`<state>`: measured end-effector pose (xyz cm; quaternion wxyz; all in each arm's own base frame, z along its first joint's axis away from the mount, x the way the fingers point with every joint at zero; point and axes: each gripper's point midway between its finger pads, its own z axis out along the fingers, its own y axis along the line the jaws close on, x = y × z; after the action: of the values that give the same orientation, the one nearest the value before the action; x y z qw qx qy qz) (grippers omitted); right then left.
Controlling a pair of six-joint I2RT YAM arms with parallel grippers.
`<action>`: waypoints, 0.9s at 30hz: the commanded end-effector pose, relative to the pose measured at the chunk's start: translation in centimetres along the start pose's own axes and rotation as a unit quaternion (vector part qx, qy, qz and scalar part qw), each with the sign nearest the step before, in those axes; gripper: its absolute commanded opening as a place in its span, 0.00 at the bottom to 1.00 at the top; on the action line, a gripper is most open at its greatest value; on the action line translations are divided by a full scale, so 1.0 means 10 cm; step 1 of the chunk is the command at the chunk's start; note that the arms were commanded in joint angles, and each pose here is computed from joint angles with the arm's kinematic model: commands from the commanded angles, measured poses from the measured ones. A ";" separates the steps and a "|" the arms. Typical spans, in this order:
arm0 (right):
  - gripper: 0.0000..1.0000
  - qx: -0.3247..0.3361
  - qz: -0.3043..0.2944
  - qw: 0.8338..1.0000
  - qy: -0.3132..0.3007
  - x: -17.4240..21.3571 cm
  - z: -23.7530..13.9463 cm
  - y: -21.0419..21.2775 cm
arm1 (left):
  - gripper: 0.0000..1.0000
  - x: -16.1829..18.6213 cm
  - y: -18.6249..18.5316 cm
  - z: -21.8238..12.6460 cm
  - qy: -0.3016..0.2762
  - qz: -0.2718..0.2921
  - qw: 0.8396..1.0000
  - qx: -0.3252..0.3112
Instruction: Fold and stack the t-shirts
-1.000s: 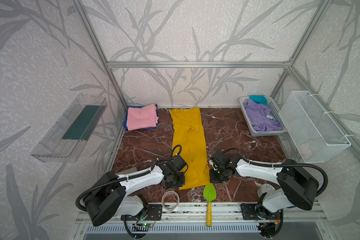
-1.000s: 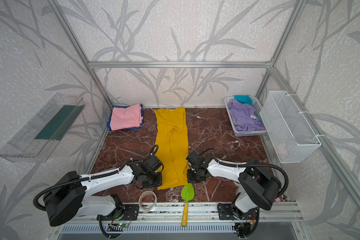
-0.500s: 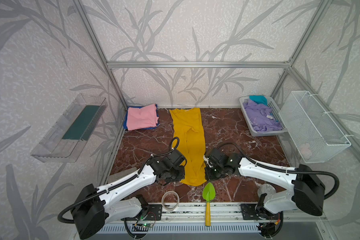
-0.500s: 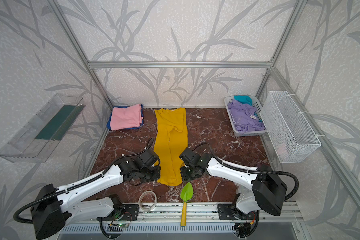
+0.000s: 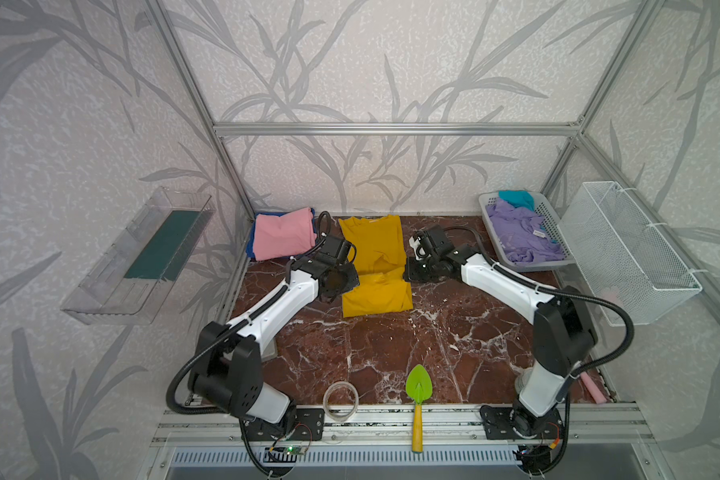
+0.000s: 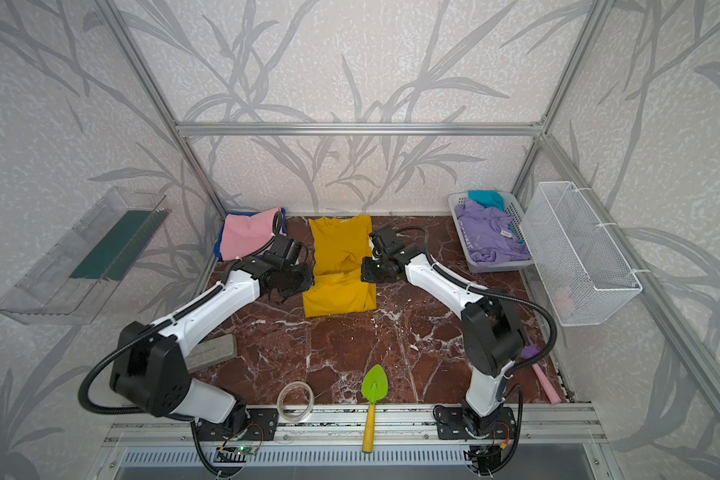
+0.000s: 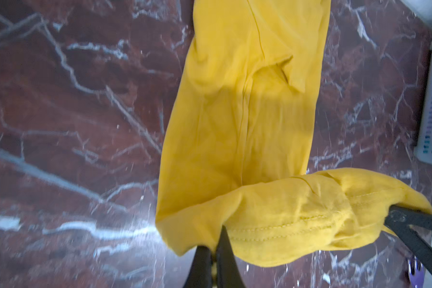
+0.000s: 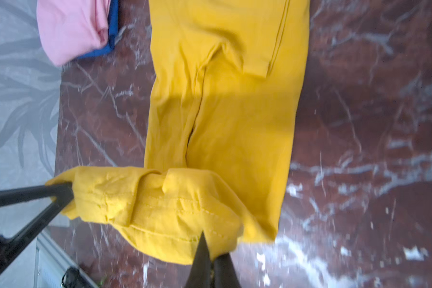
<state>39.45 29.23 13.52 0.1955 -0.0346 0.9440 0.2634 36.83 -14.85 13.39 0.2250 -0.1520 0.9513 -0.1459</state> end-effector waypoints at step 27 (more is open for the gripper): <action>0.52 0.014 0.035 0.998 -0.041 -1.16 0.42 -0.51 | 0.47 -1.45 0.09 0.43 -0.036 -0.035 0.998 -0.043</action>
<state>52.93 27.75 6.91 0.1766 0.0178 0.9478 0.2650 53.48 -11.50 11.63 0.2290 -0.1985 0.9409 -0.1513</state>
